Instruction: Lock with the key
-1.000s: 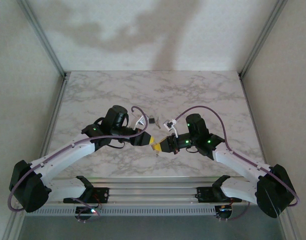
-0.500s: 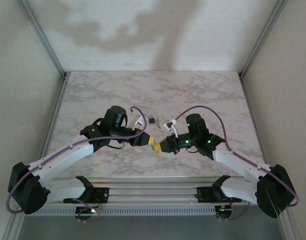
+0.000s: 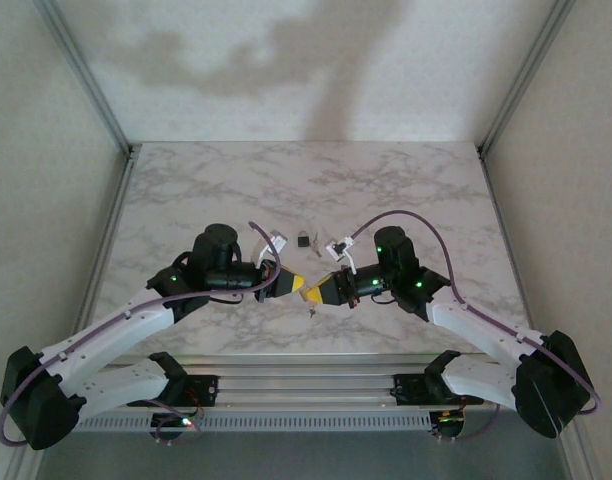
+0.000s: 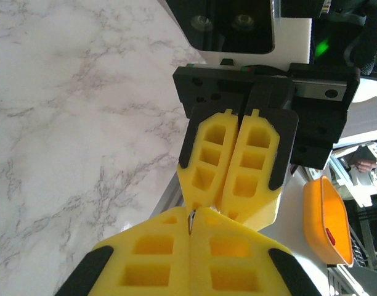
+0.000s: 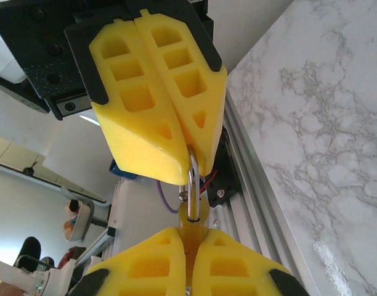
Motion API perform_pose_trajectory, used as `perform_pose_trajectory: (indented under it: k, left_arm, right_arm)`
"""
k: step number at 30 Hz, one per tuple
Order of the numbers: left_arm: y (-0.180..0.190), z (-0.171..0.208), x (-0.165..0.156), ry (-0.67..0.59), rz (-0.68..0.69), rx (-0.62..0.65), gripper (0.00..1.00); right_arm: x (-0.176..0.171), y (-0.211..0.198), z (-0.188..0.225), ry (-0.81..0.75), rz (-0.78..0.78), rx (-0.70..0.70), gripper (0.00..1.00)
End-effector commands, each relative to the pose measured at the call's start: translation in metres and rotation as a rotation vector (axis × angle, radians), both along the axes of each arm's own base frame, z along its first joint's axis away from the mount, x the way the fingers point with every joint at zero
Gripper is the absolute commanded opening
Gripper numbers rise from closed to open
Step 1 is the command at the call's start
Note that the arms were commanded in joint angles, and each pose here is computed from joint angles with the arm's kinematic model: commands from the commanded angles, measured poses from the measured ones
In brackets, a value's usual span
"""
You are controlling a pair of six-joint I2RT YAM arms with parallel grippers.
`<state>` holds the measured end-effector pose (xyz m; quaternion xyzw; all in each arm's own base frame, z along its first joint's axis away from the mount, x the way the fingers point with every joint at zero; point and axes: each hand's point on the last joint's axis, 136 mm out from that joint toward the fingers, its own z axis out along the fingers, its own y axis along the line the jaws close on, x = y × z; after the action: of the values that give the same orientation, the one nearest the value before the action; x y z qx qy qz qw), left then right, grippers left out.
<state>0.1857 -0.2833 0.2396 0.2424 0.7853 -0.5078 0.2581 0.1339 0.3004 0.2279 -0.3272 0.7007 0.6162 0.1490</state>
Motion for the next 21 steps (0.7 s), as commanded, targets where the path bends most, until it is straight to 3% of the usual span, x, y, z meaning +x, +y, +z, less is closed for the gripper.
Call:
perform_pose_trajectory:
  k: [1,21]
  left_arm:
    - [0.006,-0.025,0.012,0.028,0.077,0.062,0.0]
    - [-0.002,-0.017,-0.01,0.012,-0.014,-0.011,0.0]
  right_arm:
    - [-0.018,-0.002,0.029,-0.058,0.098,0.105,0.0]
    - [-0.023,-0.003,0.046,-0.081,0.119,0.163,0.0]
